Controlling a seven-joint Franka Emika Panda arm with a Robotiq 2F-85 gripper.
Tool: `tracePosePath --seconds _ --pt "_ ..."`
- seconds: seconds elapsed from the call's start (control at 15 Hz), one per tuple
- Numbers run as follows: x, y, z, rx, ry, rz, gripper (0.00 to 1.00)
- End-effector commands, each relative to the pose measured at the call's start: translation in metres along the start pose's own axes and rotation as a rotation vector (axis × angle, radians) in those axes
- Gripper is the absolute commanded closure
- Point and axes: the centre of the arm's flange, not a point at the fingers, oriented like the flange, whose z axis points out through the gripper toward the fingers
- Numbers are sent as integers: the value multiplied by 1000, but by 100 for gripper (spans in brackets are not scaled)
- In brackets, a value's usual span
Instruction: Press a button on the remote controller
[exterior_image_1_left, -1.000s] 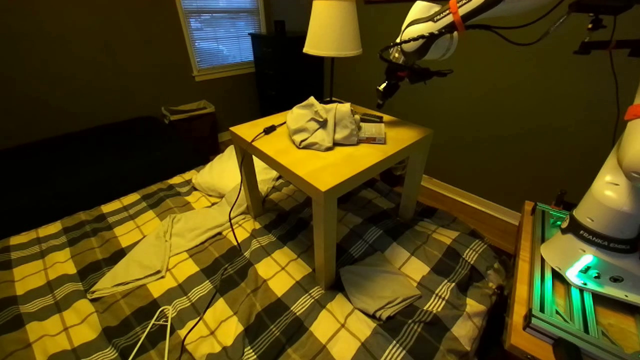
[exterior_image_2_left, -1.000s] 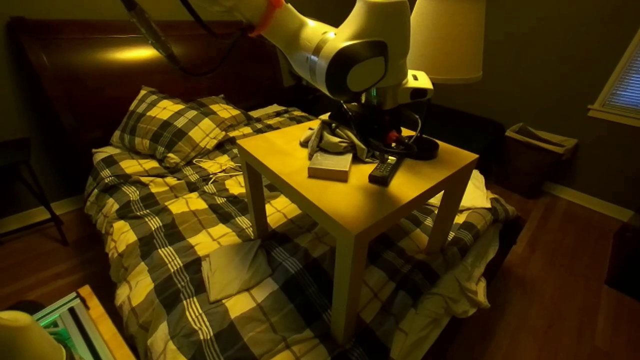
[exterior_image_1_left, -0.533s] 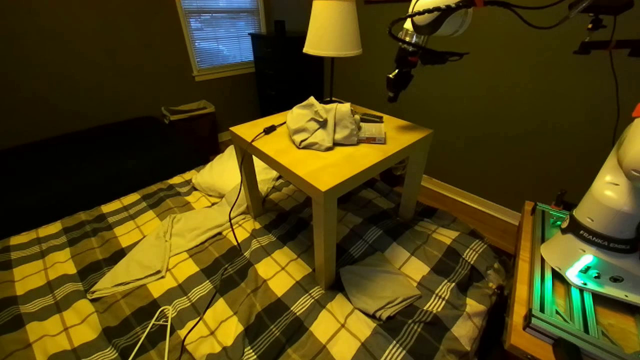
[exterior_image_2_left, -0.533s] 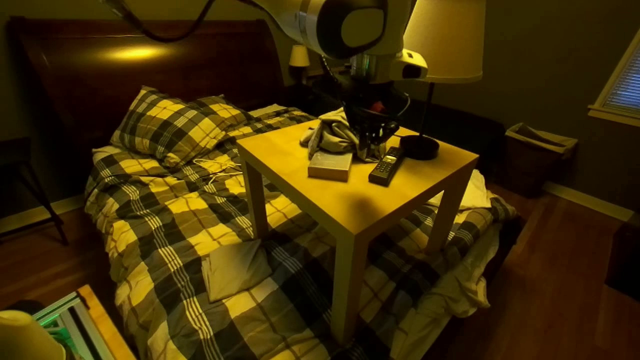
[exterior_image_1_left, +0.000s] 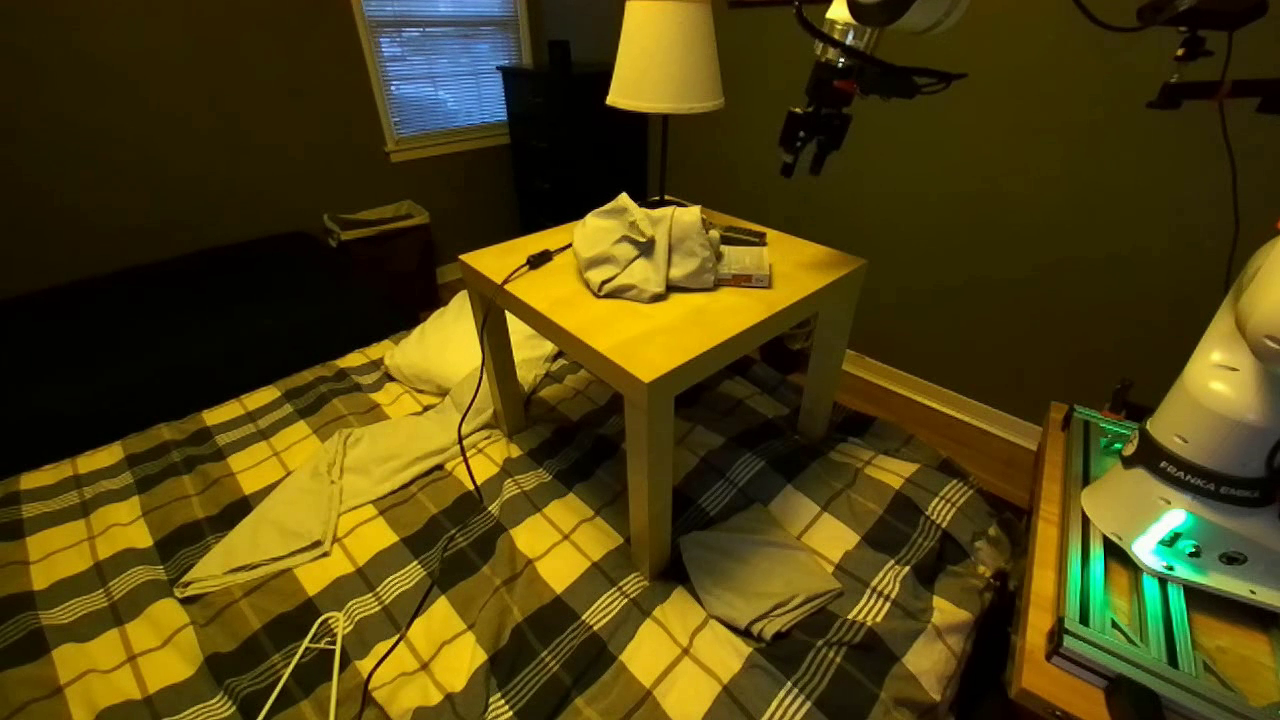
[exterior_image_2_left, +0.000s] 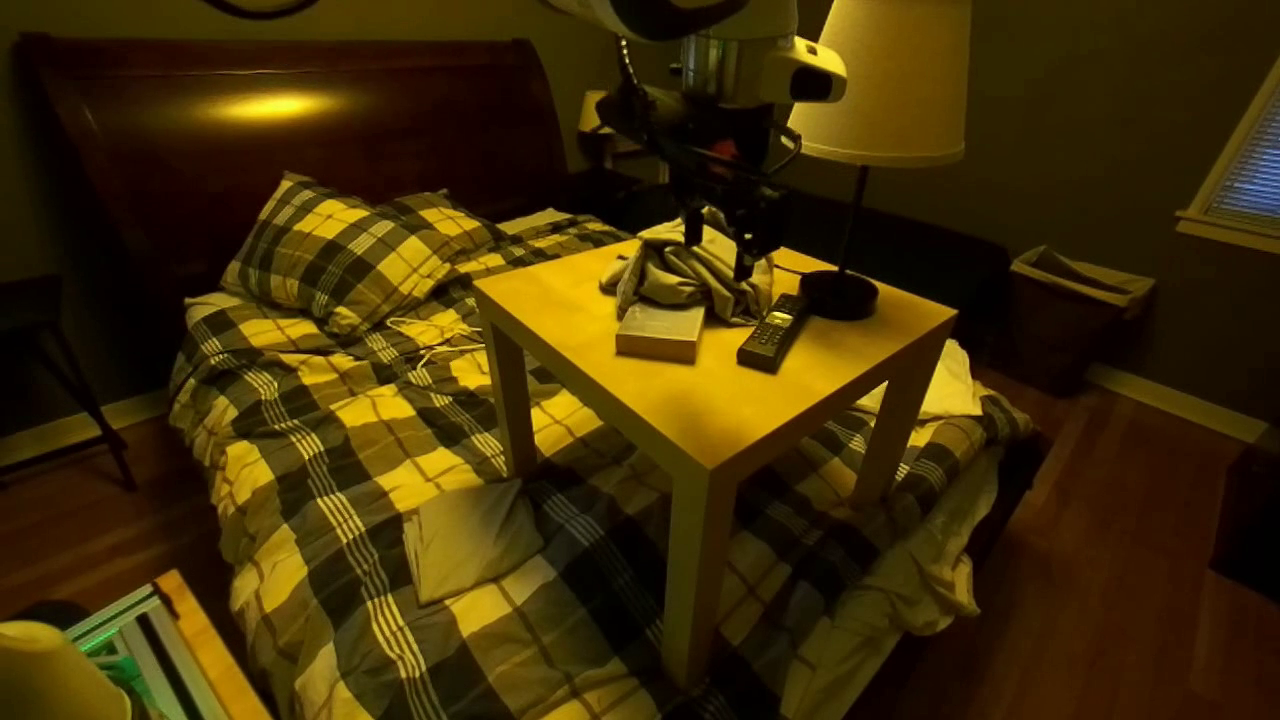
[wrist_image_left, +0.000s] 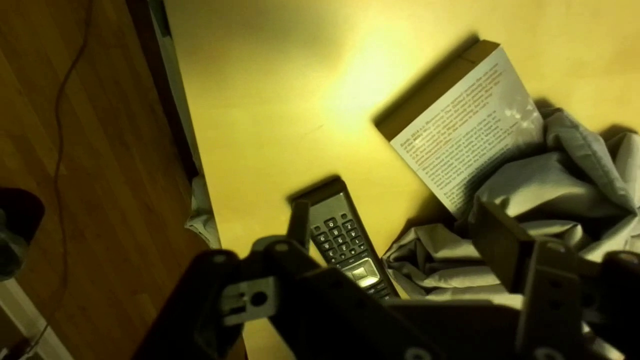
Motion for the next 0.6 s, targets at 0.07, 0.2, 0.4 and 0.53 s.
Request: tracePosePath --seconds 0.07,0.2,0.4,0.53 --pt "-25 -6 -24 -18 27 19 0" --pt "-9 -4 -23 -4 35 4 0" --pt "-16 -4 -29 -8 42 0 0" --pt "-17 -4 -29 -9 39 0 0"
